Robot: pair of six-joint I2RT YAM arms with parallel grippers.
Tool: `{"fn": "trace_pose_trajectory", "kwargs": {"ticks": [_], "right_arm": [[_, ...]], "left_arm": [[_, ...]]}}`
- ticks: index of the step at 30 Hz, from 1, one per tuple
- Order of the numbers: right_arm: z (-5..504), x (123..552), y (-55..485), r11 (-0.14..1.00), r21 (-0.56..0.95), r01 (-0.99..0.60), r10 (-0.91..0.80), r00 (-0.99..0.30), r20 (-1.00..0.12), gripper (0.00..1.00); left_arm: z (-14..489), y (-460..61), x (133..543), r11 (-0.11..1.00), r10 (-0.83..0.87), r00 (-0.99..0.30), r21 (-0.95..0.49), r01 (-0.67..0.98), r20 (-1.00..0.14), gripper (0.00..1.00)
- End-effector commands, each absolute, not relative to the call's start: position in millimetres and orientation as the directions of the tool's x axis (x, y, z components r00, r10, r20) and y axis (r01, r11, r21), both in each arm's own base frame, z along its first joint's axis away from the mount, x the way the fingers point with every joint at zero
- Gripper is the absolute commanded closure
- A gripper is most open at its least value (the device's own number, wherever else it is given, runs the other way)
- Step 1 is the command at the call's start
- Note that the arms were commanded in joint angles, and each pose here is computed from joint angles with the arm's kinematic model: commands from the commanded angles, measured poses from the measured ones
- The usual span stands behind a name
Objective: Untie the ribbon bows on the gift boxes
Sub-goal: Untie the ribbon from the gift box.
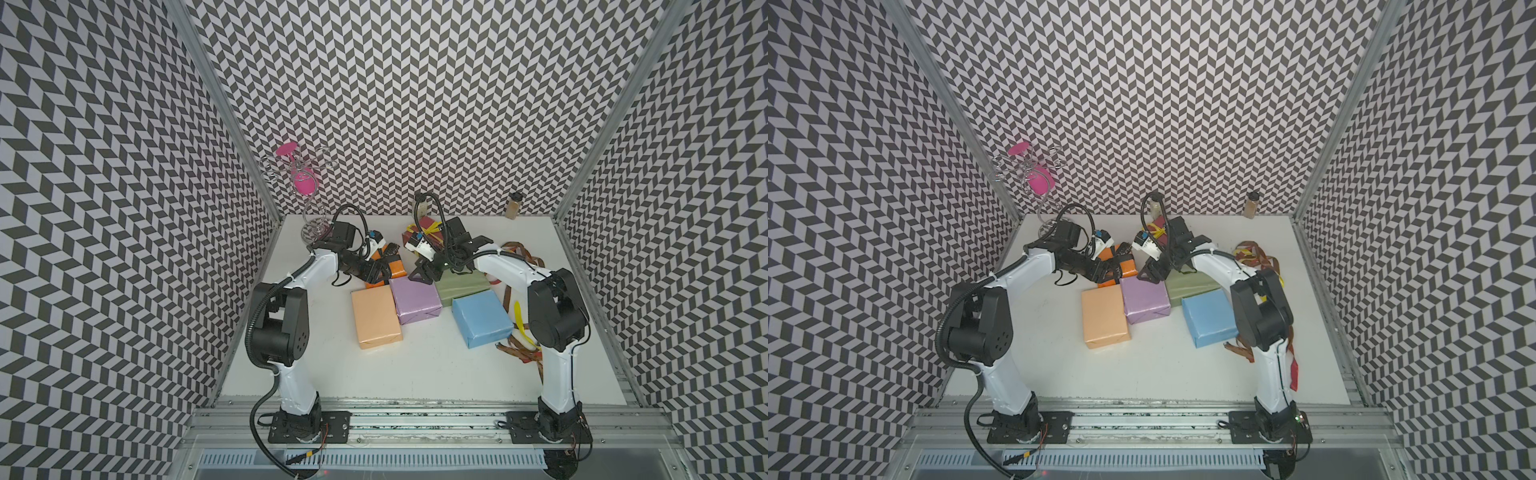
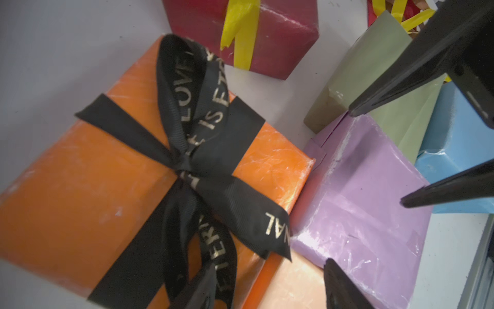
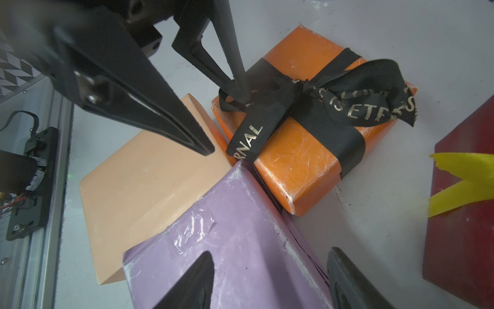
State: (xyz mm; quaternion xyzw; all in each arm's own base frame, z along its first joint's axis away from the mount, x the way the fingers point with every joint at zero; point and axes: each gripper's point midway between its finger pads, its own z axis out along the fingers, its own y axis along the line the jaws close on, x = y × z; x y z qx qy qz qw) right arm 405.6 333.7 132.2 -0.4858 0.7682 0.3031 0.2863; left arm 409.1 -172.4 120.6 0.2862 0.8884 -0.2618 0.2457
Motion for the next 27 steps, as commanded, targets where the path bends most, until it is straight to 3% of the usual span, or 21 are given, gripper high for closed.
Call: {"fn": "trace_pose_trajectory", "kwargs": {"ticks": [1,7,27], "right_arm": [[144.3,407.2,338.0,0.336,0.157,-0.929,-0.555,-0.33,-0.763,0.33],[144.4,407.4,338.0,0.338,0.156,-0.928,-0.555,-0.331,-0.763,0.33],[141.4,408.5,337.3,0.345,0.155,-0.926,-0.558,-0.335,-0.76,0.32]], "left_arm": [[140.2,-173.4,401.3,0.68,0.362,-0.707,-0.346,0.646,-0.608,0.35],[143.2,-191.1,392.3,0.616,0.37,-0.705,-0.408,0.674,-0.605,0.37],[124.6,-209.3,398.0,0.637,0.409,-0.707,-0.375,0.674,-0.576,0.37]]}}
